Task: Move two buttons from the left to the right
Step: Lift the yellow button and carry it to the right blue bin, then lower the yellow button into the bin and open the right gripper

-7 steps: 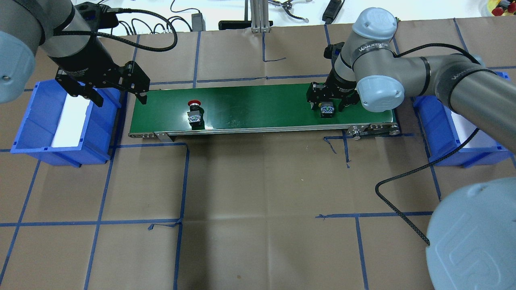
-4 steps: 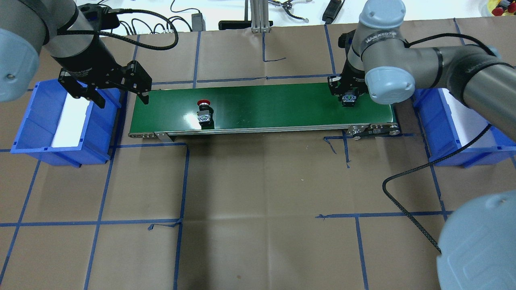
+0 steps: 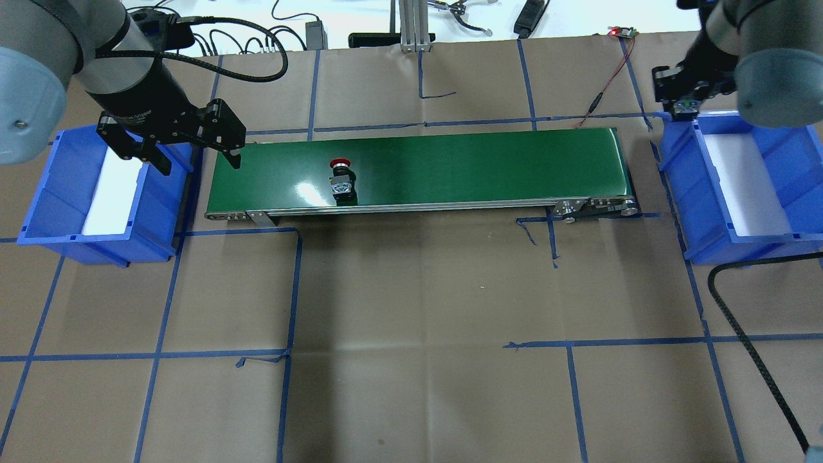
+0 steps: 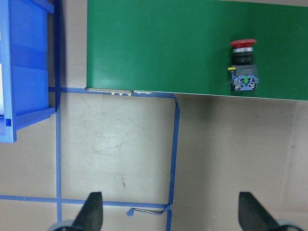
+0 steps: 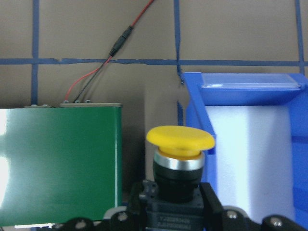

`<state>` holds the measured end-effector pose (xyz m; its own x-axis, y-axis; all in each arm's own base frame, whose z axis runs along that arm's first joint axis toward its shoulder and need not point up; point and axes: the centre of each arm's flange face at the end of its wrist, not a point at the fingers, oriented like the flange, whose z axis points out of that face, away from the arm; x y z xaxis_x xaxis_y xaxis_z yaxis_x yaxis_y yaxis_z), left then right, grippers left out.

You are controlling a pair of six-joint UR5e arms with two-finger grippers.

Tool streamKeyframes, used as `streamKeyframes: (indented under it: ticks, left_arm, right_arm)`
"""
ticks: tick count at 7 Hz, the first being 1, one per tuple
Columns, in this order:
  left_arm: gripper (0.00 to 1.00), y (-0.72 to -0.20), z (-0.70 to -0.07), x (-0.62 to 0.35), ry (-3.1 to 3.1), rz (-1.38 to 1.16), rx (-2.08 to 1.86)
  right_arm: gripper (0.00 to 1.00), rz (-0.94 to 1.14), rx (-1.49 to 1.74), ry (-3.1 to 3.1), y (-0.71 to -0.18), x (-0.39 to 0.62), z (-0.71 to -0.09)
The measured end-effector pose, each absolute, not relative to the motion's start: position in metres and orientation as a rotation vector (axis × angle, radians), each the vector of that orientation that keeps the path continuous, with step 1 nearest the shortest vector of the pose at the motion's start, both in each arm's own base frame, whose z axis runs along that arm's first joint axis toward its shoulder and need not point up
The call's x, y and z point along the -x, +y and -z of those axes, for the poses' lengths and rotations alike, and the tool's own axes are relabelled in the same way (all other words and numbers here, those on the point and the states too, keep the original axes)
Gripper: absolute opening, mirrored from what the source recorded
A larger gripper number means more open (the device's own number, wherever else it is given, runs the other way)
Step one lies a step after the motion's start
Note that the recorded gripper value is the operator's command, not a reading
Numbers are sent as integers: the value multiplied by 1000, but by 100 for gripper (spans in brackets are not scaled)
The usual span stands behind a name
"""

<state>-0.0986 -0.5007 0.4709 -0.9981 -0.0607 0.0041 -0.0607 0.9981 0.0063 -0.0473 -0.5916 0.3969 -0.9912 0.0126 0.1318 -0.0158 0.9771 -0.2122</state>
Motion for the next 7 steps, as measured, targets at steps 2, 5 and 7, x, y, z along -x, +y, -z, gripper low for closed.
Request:
streamKeyframes:
  ticks: [2, 5, 7]
  left_arm:
    - [100, -501, -471, 99, -3136, 6, -95]
    - [100, -501, -471, 99, -3136, 5, -95]
    - [100, -500, -471, 99, -3136, 4, -95]
  right_arm:
    - [3, -283, -77, -3025, -572, 132, -385]
    - [3, -298, -148, -3127, -536, 183, -331]
    - [3, -367, -174, -3093, -523, 198, -297]
